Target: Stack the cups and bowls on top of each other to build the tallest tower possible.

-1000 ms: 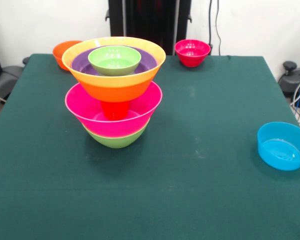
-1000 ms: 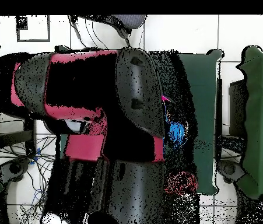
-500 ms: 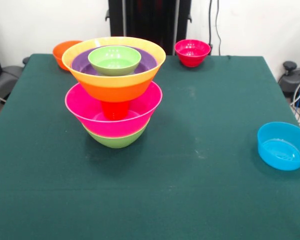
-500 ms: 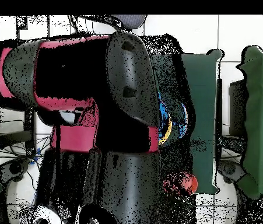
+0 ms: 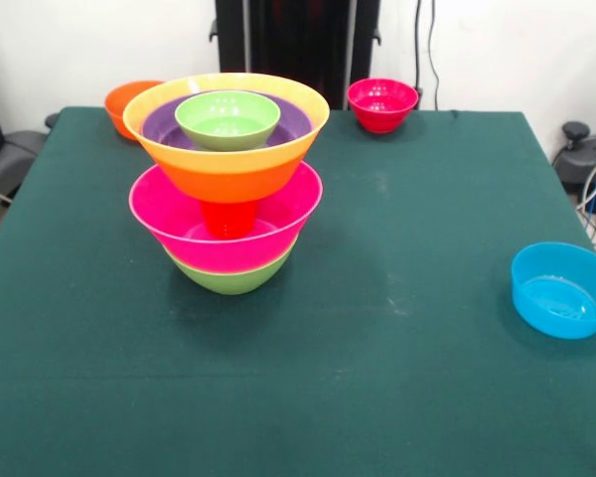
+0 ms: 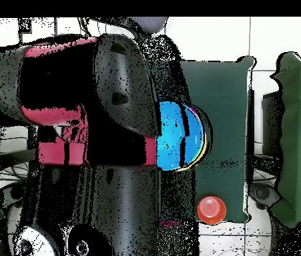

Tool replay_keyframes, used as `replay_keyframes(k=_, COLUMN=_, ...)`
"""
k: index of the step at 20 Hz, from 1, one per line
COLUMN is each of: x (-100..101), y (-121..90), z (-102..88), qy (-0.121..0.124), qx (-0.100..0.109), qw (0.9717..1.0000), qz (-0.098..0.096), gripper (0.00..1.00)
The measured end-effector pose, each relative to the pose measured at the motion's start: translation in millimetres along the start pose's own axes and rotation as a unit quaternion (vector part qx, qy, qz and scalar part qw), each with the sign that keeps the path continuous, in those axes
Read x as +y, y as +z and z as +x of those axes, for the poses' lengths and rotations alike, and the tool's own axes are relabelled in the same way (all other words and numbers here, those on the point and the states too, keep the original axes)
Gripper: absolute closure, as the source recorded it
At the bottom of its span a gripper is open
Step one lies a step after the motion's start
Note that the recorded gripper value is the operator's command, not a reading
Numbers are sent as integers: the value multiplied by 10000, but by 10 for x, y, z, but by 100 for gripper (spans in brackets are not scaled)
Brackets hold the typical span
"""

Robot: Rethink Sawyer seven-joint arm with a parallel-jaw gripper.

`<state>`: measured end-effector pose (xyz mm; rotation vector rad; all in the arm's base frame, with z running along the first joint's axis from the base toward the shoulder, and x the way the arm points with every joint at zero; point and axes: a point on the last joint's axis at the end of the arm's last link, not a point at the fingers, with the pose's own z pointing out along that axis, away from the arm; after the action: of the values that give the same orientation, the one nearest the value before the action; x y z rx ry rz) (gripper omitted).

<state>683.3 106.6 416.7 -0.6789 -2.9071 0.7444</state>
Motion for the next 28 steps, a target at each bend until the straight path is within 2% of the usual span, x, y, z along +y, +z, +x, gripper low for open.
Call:
replay_keyframes(k=10, x=278, y=-133, z=191, qy=-240, qx=-197, qw=9995, qz=-44, gripper=100)
replay_keyframes(k=15, x=313, y=-126, z=157, qy=-255, qx=-367, qw=9989, qz=-120, gripper=100)
replay_keyframes(k=17, x=334, y=-118, z=126, qy=-261, qx=-494, qw=9983, qz=-179, gripper=100)
replay_keyframes(k=23, x=362, y=-110, z=86, qy=-267, qx=-641, qw=9973, qz=-245, gripper=100)
replay_keyframes(k=28, x=455, y=6, z=36, qy=-319, qx=-767, qw=9961, qz=-288, gripper=100)
